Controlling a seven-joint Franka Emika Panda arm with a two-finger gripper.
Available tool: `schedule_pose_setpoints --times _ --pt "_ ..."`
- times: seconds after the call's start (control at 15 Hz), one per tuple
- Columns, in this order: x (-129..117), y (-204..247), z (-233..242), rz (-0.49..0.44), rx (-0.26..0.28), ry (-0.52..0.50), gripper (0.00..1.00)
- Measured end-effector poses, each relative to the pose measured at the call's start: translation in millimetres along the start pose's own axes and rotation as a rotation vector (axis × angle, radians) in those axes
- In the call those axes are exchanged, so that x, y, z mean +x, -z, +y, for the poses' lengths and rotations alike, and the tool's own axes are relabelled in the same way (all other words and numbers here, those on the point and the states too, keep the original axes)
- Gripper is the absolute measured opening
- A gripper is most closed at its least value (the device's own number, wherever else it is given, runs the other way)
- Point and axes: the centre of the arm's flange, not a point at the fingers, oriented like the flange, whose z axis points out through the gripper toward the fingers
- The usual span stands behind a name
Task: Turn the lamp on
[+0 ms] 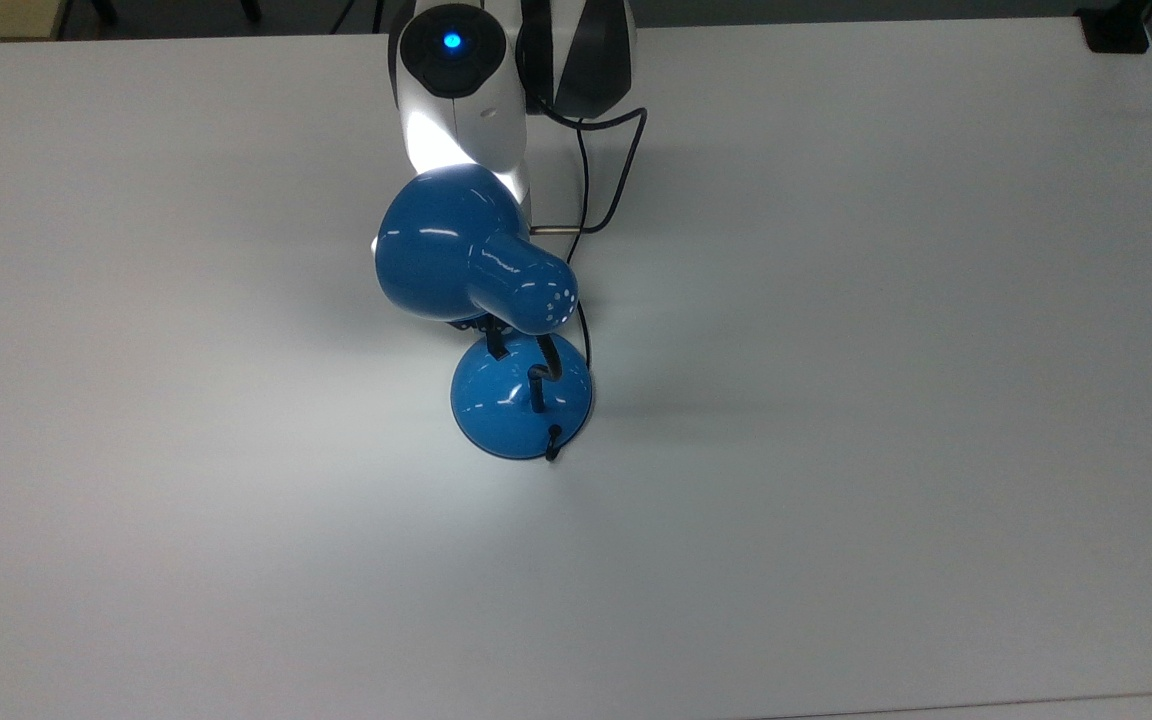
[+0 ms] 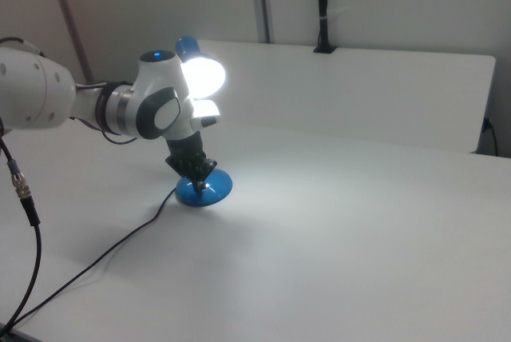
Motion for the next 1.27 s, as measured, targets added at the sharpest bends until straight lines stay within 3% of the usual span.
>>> schedule_pose_setpoints --times 0.27,0.67,0.87,1.07,1.13,1.2,1.27 --pt "-21 26 4 -0.162 -0.012 0.076 0.01" --pt "-48 86 17 -0.265 -0.007 0.102 0.01" --pt "-61 131 33 -0.254 -0.007 0.084 0.01" --pt "-72 179 50 -0.185 -0.015 0.061 0.01" --pt "-75 193 54 -0.161 -0.018 0.052 0.04" --pt "-79 210 59 -0.13 -0.023 0.042 0.18" --pt "-81 219 61 -0.115 -0.026 0.037 0.26"
